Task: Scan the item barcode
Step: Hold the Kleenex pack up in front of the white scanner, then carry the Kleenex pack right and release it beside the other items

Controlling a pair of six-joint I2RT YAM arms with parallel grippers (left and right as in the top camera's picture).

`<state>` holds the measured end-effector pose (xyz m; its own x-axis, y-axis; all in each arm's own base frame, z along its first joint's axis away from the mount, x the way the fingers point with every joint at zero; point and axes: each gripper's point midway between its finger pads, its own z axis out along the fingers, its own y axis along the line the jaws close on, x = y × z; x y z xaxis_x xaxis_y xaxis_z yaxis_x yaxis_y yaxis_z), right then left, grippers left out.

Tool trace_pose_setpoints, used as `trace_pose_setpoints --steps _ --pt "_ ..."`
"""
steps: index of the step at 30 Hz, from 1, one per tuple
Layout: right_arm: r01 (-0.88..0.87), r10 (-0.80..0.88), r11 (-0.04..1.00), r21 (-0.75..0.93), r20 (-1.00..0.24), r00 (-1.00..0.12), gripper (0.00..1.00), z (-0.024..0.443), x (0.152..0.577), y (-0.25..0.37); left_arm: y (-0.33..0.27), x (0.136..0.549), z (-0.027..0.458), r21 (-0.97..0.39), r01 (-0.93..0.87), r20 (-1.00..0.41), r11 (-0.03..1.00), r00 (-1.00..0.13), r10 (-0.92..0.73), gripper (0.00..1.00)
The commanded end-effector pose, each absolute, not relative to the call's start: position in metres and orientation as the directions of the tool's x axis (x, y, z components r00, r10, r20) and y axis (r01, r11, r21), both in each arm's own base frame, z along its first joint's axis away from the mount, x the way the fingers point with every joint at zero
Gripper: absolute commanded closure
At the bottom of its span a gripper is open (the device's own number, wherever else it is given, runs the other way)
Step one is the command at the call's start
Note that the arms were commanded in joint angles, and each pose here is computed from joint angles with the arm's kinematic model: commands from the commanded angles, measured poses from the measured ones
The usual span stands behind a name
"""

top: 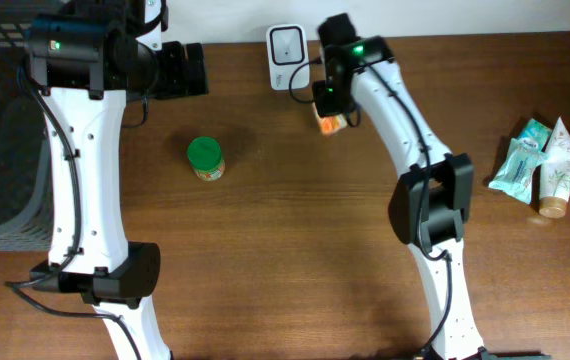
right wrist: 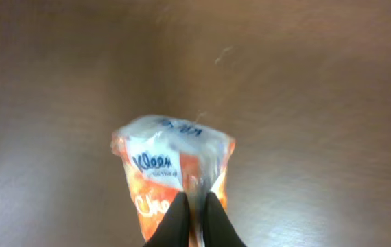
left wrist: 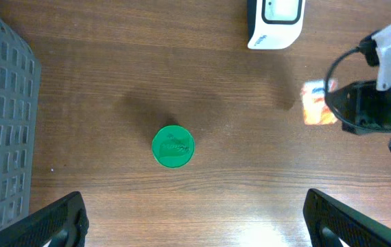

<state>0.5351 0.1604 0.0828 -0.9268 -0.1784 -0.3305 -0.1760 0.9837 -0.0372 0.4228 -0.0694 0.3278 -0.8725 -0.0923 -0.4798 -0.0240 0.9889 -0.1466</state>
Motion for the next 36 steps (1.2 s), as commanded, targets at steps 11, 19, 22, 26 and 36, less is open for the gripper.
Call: trace_pose_setpoints --steps 11,19,22,26,36 --pt "-0.259 -0.088 0.951 0.166 -0.659 -0.747 0.53 0.14 0.627 0.119 -0.07 0.419 0.337 -0.143 -0.004 -0.503 0.99 -0.861 -0.076 0.01" --pt "-0.273 -0.062 0.923 0.273 -0.593 -0.803 0.46 0.054 0.638 0.113 -0.07 0.419 0.337 -0.143 -0.004 -0.503 0.99 -0.861 -0.076 0.01" --pt "-0.283 -0.077 0.922 0.264 -0.59 -0.803 0.46 0.037 0.639 0.124 -0.07 0.419 0.337 -0.143 -0.004 -0.503 0.99 -0.861 -0.076 0.01" --pt "-0.279 -0.084 0.922 0.267 -0.567 -0.82 0.46 0.006 0.638 0.127 -0.07 0.419 0.337 -0.143 -0.004 -0.503 0.99 -0.861 -0.076 0.01" --pt "-0.149 -0.07 0.978 0.146 -0.442 -0.894 0.96 0.042 0.6 0.101 -0.07 0.419 0.337 -0.143 -0.004 -0.503 0.99 -0.861 -0.076 0.01"
